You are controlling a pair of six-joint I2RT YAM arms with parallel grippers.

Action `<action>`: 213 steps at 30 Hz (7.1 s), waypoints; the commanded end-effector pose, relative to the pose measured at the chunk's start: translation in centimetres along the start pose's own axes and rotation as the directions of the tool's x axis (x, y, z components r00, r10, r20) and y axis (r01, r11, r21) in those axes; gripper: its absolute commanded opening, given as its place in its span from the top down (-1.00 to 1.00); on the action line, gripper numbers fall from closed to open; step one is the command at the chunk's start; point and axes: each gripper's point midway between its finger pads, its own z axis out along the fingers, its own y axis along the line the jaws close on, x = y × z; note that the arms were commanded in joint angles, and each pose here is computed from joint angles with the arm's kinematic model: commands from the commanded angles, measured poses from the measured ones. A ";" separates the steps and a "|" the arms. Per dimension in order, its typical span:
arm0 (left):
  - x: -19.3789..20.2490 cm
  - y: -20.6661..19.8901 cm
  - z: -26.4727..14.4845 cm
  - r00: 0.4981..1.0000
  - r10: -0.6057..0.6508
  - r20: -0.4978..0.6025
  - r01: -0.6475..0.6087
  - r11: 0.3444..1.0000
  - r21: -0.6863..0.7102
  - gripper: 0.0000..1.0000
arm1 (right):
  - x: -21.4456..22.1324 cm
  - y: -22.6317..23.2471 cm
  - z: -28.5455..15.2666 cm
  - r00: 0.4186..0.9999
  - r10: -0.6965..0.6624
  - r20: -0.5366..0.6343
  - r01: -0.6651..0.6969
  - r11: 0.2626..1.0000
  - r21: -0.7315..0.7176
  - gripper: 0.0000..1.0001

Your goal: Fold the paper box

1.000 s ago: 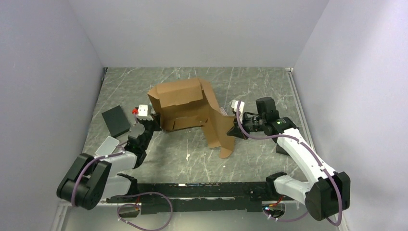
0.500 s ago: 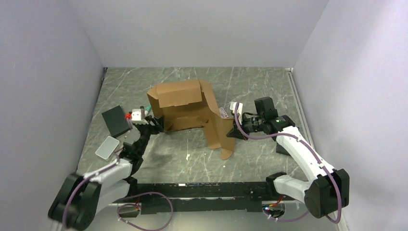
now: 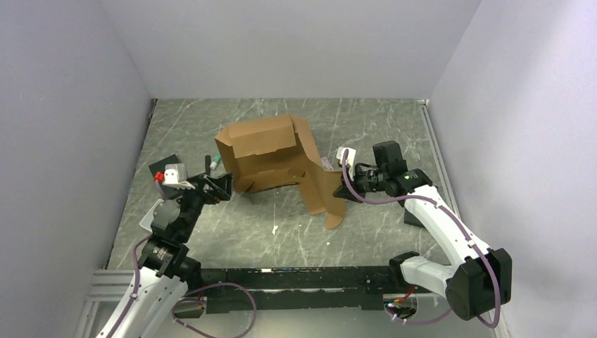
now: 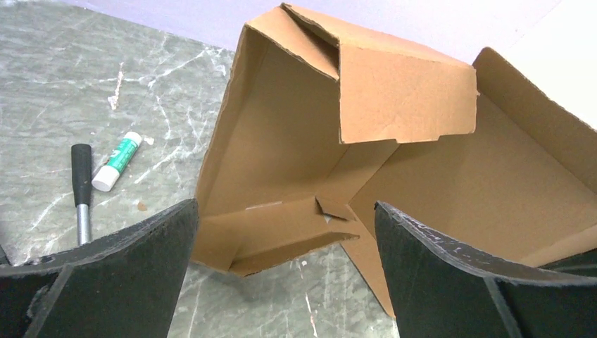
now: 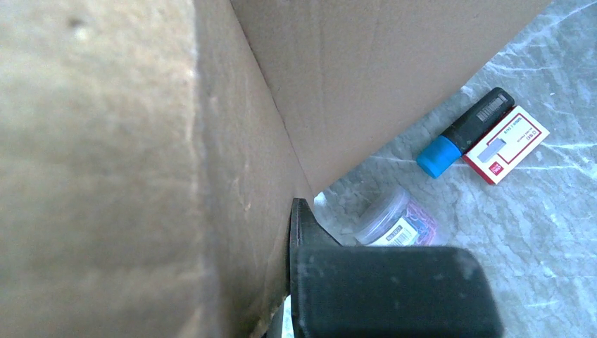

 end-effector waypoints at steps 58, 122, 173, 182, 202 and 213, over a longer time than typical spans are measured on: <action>2.1 -2.6 8.4 0.964 -0.101 -0.245 0.192 0.903 0.384 0.42 | 0.6 2.5 1.7 0.999 0.012 -0.053 -0.019 0.993 -0.120 0.88; -2.6 -0.9 4.2 0.990 0.125 0.072 -0.137 0.972 0.194 -0.99 | -0.4 1.4 -1.3 0.999 0.027 0.029 -0.026 0.998 -0.062 -0.04; -3.4 1.1 5.0 0.974 0.157 0.164 -0.175 0.980 0.099 -0.98 | -8.8 -1.9 -4.7 0.961 0.020 0.277 -0.080 0.975 0.206 0.91; -3.9 1.4 4.9 0.966 0.177 0.189 -0.195 0.978 0.080 -0.99 | -8.4 -1.9 -4.7 0.962 0.021 0.273 -0.083 0.972 0.218 0.96; -9.6 4.3 3.8 0.993 -0.054 0.107 0.013 0.936 0.353 -0.99 | -7.3 -3.3 -4.6 0.964 0.023 0.264 -0.103 0.951 0.292 0.98; -9.7 4.2 4.7 0.996 -0.065 0.058 0.029 0.876 0.481 -0.99 | -7.2 -3.3 -4.2 0.964 0.031 0.264 -0.106 0.955 0.276 0.98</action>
